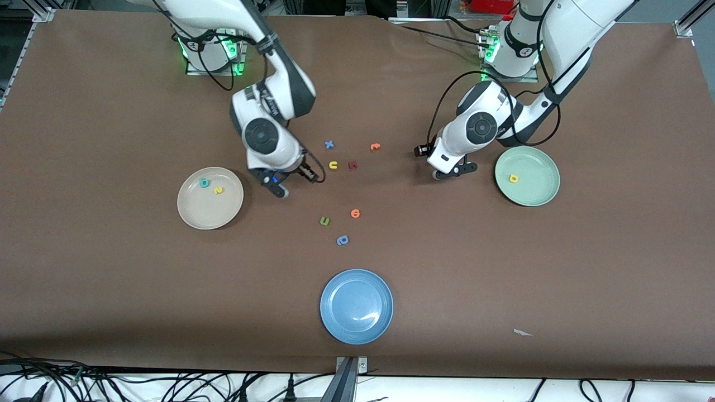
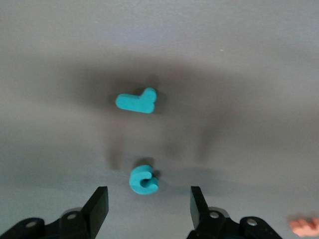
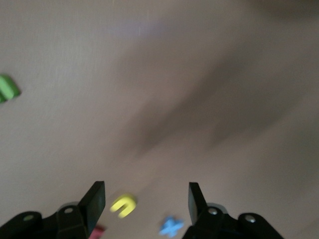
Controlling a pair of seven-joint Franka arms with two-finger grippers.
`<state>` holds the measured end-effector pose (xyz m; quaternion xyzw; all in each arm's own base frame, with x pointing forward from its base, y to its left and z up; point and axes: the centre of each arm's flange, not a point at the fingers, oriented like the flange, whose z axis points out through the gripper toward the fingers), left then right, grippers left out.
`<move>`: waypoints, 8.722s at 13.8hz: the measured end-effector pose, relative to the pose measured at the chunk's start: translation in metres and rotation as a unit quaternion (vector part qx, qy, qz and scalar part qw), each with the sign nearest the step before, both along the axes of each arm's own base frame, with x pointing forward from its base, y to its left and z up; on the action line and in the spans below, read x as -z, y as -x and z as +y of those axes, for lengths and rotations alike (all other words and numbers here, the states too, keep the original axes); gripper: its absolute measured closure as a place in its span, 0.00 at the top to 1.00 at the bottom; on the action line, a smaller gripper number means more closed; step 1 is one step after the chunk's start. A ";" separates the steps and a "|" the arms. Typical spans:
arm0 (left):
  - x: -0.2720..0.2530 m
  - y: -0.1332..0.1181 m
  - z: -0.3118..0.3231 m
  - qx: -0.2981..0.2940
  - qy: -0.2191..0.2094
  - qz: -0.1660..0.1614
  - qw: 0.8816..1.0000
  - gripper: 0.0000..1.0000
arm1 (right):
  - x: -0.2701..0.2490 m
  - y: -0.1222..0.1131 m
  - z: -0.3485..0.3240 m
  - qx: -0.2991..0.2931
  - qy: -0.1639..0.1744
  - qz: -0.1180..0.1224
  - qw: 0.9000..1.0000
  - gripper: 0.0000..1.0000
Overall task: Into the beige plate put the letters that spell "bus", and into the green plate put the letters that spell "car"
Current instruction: 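Grasp the yellow u with the right gripper, then carry the yellow u to the cream plate with the right gripper, then release the cyan c on the green plate while the right gripper withdraws, then grasp the cyan L-shaped letter with the left gripper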
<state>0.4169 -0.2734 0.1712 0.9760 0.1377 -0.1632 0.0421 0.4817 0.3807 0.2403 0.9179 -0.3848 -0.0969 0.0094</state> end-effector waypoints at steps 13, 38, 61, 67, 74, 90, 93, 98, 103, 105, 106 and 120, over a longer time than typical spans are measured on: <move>0.007 0.003 -0.003 -0.023 -0.016 0.002 1.000 0.37 | 0.060 0.063 0.056 0.076 0.000 -0.063 0.995 0.64; -0.051 -0.093 0.174 0.071 -0.017 0.056 0.996 0.26 | 0.054 0.046 0.044 0.034 0.014 -0.092 0.995 0.30; -0.068 -0.093 0.170 0.064 -0.010 0.021 0.998 1.00 | 0.001 -0.039 -0.287 -0.254 -0.061 0.027 0.965 0.89; -0.063 -0.080 0.071 0.006 -0.006 -0.021 1.000 0.97 | -0.085 -0.080 -0.243 -0.297 -0.092 0.048 0.949 1.00; -0.032 -0.070 0.039 -0.029 0.004 -0.028 0.999 0.93 | -0.218 -0.109 -0.226 -0.359 -0.033 0.050 0.932 1.00; -0.002 -0.063 0.025 -0.015 -0.031 -0.039 0.999 0.46 | -0.332 -0.080 -0.373 -0.355 -0.046 -0.043 0.933 1.00; 0.000 -0.066 0.024 -0.024 -0.029 -0.037 0.999 0.46 | -0.338 -0.068 -0.380 -0.350 -0.040 -0.069 0.933 1.00; 0.004 -0.067 0.024 -0.031 -0.029 -0.032 0.999 0.47 | -0.370 -0.054 -0.375 -0.357 -0.023 -0.091 0.929 1.00; 0.003 -0.066 0.021 -0.036 -0.031 -0.032 0.998 0.46 | -0.360 -0.058 -0.371 -0.361 -0.027 -0.081 0.929 1.00; 0.003 -0.063 0.016 -0.039 -0.033 -0.031 0.998 0.46 | -0.361 -0.058 -0.371 -0.361 -0.027 -0.081 0.929 1.00; 0.003 -0.062 0.014 -0.043 -0.035 -0.031 0.998 0.46 | -0.361 -0.058 -0.371 -0.361 -0.027 -0.081 0.929 1.00; 0.002 -0.055 -0.001 -0.056 -0.042 -0.028 0.997 0.17 | -0.359 -0.056 -0.371 -0.361 -0.030 -0.072 0.929 1.00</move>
